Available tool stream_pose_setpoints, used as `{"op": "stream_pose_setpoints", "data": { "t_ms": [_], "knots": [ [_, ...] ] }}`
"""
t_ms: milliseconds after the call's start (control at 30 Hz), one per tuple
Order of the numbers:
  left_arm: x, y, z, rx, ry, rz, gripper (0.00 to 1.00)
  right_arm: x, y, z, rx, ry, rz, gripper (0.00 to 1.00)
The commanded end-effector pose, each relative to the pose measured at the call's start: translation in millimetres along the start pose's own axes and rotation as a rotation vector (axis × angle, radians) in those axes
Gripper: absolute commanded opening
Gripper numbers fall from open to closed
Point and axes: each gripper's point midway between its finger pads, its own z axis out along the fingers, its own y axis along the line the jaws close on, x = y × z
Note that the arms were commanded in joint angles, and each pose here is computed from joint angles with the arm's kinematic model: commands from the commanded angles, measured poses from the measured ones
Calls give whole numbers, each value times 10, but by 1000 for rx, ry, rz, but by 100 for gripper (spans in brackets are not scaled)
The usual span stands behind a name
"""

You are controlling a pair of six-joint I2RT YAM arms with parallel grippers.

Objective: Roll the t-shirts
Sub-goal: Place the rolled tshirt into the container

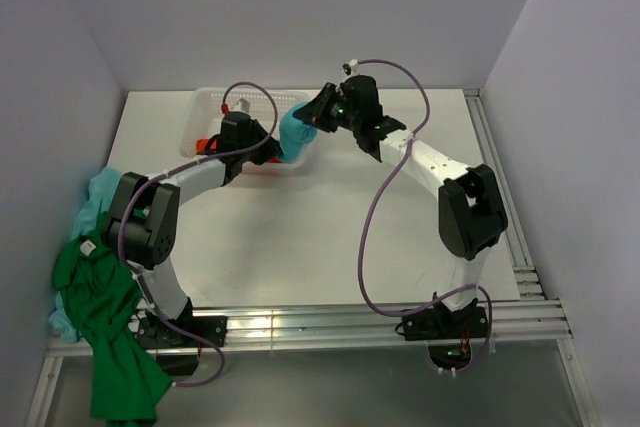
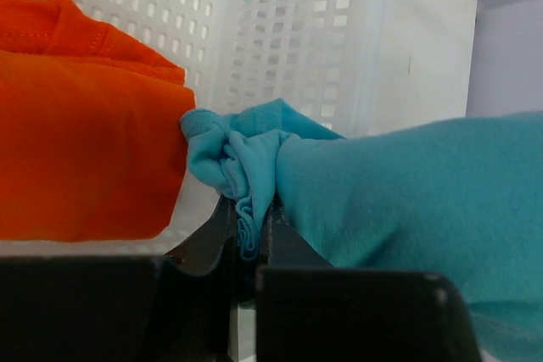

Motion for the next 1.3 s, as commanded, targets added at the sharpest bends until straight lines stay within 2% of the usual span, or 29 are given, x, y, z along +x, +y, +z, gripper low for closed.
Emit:
{"op": "stream_pose_setpoints", "data": {
  "t_ms": [0, 67, 100, 233, 367, 533, 567, 667, 867, 900, 933, 1033, 1067, 1100, 1267],
  "knots": [
    [103, -659, -266, 136, 18, 55, 0, -232, 229, -301, -19, -102, -43, 0],
    [137, -791, -348, 123, 26, 87, 0, -240, 234, -369, -25, -107, -43, 0],
    [26, -963, -432, 148, -3, 111, 0, -244, 247, -405, -30, -107, -44, 0],
    [-317, -1055, -570, 195, -37, 114, 0, -194, 277, -382, -58, -78, -31, 0],
    [-880, -807, -679, 83, -150, 151, 0, -220, 420, -261, -113, -41, -15, 0],
    [-1356, -479, -720, -23, -251, 155, 0, -148, 349, 101, -100, 21, -3, 0],
    [-1499, -398, -742, -43, -278, 154, 0, -230, 467, 152, -117, 11, -13, 0],
    [-1697, -137, -645, -84, -295, 131, 0, -115, 208, 480, -37, 67, 9, 0],
    [-1902, 286, -362, -122, -325, 110, 0, -71, -8, 828, 24, 86, 28, 0],
    [-1865, 384, -263, -138, -308, 107, 0, 24, -208, 925, 73, 108, 39, 0],
    [-1914, 382, -220, -125, -323, 112, 0, -52, -167, 976, 74, 87, 34, 0],
    [-1955, 498, -47, -127, -324, 105, 0, 72, -472, 1170, 146, 113, 63, 0],
    [-1988, 494, -6, -120, -328, 108, 0, -12, -408, 1212, 137, 92, 64, 0],
    [-1957, 595, 87, -137, -317, 104, 0, 100, -598, 1284, 183, 118, 86, 0],
    [-1961, 761, 249, -167, -318, 101, 0, 154, -809, 1330, 261, 109, 117, 0]
  ]
}}
